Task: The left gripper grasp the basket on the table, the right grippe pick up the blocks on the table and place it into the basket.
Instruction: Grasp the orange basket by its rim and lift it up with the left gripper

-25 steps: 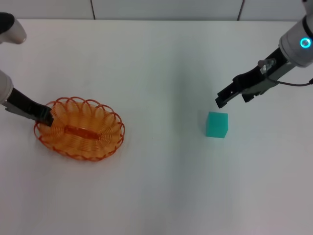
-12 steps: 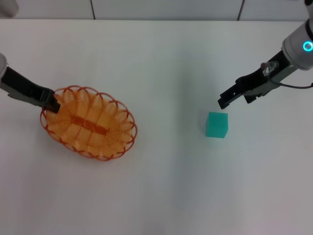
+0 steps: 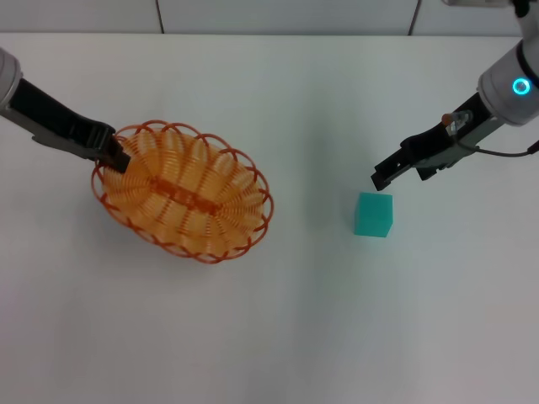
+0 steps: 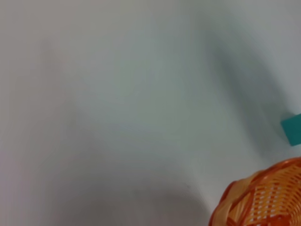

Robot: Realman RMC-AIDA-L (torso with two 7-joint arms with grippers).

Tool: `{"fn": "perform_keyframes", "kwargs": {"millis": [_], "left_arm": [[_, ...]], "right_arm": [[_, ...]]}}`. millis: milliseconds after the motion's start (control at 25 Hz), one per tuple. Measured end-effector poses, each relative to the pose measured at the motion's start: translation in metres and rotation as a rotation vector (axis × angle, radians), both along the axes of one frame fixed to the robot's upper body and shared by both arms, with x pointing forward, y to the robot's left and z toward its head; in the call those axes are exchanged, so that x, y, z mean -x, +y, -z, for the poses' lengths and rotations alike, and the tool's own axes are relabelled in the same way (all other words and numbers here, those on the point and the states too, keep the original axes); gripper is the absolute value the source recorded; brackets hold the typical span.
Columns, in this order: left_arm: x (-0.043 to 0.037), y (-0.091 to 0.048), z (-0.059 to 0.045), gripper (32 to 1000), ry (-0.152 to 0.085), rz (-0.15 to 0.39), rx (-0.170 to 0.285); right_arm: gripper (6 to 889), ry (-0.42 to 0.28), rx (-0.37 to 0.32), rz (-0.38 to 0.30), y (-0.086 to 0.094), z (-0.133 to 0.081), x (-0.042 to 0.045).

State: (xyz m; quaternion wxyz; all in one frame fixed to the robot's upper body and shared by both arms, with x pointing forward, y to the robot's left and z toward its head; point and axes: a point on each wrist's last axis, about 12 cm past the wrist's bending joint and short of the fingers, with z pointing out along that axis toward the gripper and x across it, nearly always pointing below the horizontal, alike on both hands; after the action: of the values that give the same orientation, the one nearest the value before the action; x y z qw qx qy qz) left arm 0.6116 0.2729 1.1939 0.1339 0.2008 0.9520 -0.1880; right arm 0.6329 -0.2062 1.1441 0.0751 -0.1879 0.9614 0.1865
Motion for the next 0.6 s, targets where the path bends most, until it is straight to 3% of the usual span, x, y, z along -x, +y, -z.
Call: {"fn": "perform_keyframes", "kwargs": {"millis": [200, 600], "left_arm": [[0.0021, -0.005, -0.007, 93, 0.016, 0.019, 0.017], [-0.0009, -0.010, -0.019, 92, 0.005, 0.036, 0.028]], "right_arm": [[846, -0.010, 0.002, 0.006, 0.000, 0.003, -0.0012], [847, -0.027, 0.023, -0.003, 0.004, 0.013, -0.0031]]}}
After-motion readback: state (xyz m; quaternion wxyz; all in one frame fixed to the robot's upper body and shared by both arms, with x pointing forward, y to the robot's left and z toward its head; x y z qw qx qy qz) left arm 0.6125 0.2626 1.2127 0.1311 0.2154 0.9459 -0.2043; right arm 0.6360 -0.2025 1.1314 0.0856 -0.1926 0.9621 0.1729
